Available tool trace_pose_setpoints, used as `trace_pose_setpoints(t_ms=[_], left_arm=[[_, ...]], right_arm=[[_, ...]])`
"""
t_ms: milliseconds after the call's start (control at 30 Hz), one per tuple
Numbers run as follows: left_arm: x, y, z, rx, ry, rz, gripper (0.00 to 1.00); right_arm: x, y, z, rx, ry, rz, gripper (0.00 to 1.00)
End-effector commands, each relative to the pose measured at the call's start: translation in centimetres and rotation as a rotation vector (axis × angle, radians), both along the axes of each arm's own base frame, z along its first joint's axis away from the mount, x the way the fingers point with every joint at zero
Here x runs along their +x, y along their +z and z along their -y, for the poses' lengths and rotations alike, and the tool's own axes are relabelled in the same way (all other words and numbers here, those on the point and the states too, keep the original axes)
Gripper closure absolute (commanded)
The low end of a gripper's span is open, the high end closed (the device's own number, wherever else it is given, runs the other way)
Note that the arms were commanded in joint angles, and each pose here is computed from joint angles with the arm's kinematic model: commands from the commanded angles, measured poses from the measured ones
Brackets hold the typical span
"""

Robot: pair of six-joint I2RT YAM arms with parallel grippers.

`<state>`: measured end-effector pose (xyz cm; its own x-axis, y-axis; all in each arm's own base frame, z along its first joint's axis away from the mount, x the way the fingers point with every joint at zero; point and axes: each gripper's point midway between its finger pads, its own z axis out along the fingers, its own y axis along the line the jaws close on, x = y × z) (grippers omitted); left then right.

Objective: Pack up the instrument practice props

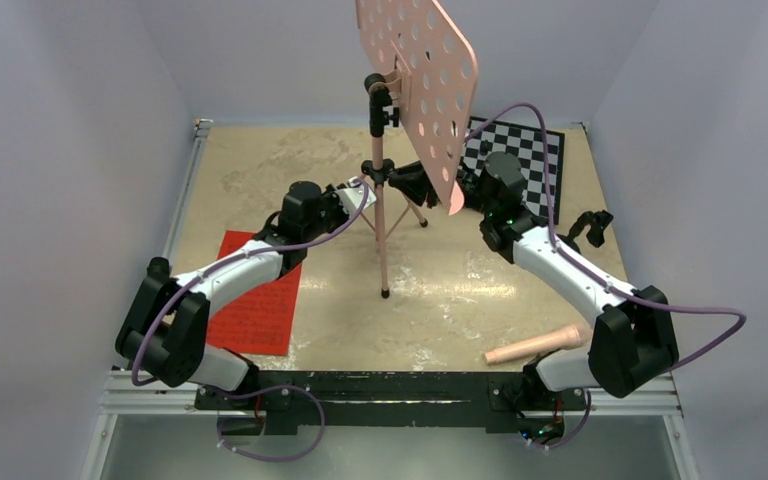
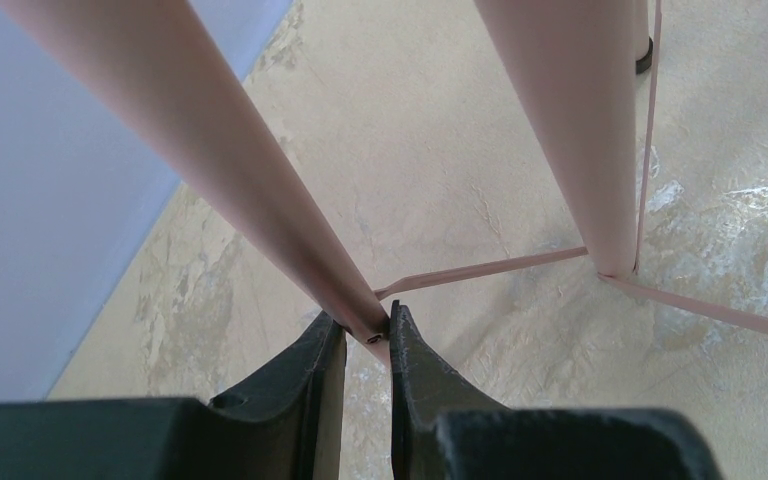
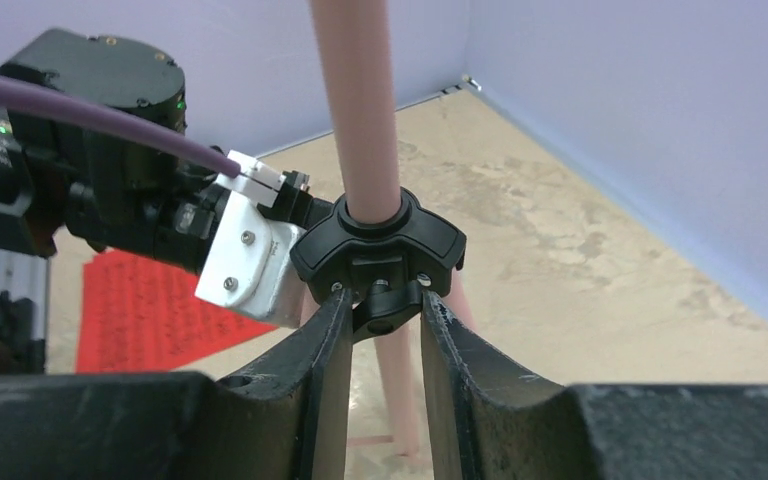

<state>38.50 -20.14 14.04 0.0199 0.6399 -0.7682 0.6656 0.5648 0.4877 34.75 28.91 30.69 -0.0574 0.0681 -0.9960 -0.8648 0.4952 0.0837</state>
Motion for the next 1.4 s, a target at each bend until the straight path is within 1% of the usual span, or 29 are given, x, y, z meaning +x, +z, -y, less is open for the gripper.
trace_pose_setpoints(t_ms=[0, 67, 167, 233, 467, 633, 733, 800, 867, 933, 967, 1033, 1067, 1133, 1200, 1267, 1300, 1367], left_arm=[[-8.2, -12.8, -3.0, 0.276, -0.089, -0.443, 1.0], [-8.2, -12.8, -3.0, 0.277, -0.089, -0.445, 1.0], [-8.2, -12.8, -3.0, 0.278, -0.089, -0.446, 1.0], [-8.1, -12.8, -2.9, 0.279, -0.089, -0.446, 1.0], [-8.0, -12.9, -2.7, 0.273, -0.09, -0.457, 1.0], [-7.9, -12.9, -2.5, 0.274, -0.092, -0.461, 1.0], [-7.9, -13.0, -2.5, 0.277, -0.091, -0.463, 1.0], [-7.9, -13.0, -2.5, 0.277, -0.091, -0.463, 1.0], [-8.0, -12.9, -2.5, 0.276, -0.093, -0.463, 1.0], [-8.0, -12.9, -2.5, 0.274, -0.091, -0.462, 1.0], [-8.0, -12.9, -2.6, 0.273, -0.09, -0.462, 1.0], [-8.2, -12.9, -2.6, 0.271, -0.091, -0.461, 1.0], [-8.2, -12.9, -2.6, 0.27, -0.092, -0.461, 1.0], [-8.3, -12.9, -2.5, 0.266, -0.094, -0.459, 1.0], [-8.3, -12.8, -2.5, 0.264, -0.096, -0.455, 1.0], [-8.3, -12.8, -2.5, 0.264, -0.1, -0.45, 1.0], [-8.3, -12.8, -2.5, 0.264, -0.103, -0.447, 1.0], [-8.4, -12.8, -2.5, 0.263, -0.107, -0.448, 1.0]], right_arm=[[2.0, -3.3, 1.9, -0.173, -0.06, 0.152, 0.91], [2.0, -3.3, 1.8, -0.189, -0.053, 0.197, 0.95], [2.0, -3.1, 1.6, -0.238, -0.043, 0.314, 1.0], [1.9, -3.3, 1.6, -0.282, -0.027, 0.405, 1.0], [2.2, -4.0, 1.8, -0.473, 0.013, 0.799, 1.0], [1.6, -4.5, 1.6, -0.607, 0.073, 1.066, 1.0], [0.8, -5.0, 1.4, -0.687, 0.139, 1.219, 1.0], [0.1, -5.0, 1.4, -0.702, 0.163, 1.291, 1.0], [-1.0, -5.3, 1.5, -0.704, 0.191, 1.322, 1.0], [-1.8, -5.6, 1.9, -0.702, 0.202, 1.309, 0.99], [-2.2, -5.8, 2.2, -0.702, 0.198, 1.295, 0.92], [-2.9, -6.1, 3.0, -0.695, 0.175, 1.229, 0.69], [-3.4, -6.6, 3.5, -0.69, 0.179, 1.167, 0.59], [-4.7, -7.0, 4.6, -0.687, 0.178, 1.034, 0.5], [-5.5, -7.6, 5.4, -0.662, 0.163, 0.884, 0.39], [-5.8, -7.1, 6.0, -0.6, 0.11, 0.715, 0.34], [-5.3, -6.2, 6.3, -0.553, 0.052, 0.6, 0.33], [-4.0, -4.4, 7.1, -0.418, -0.075, 0.285, 0.32]])
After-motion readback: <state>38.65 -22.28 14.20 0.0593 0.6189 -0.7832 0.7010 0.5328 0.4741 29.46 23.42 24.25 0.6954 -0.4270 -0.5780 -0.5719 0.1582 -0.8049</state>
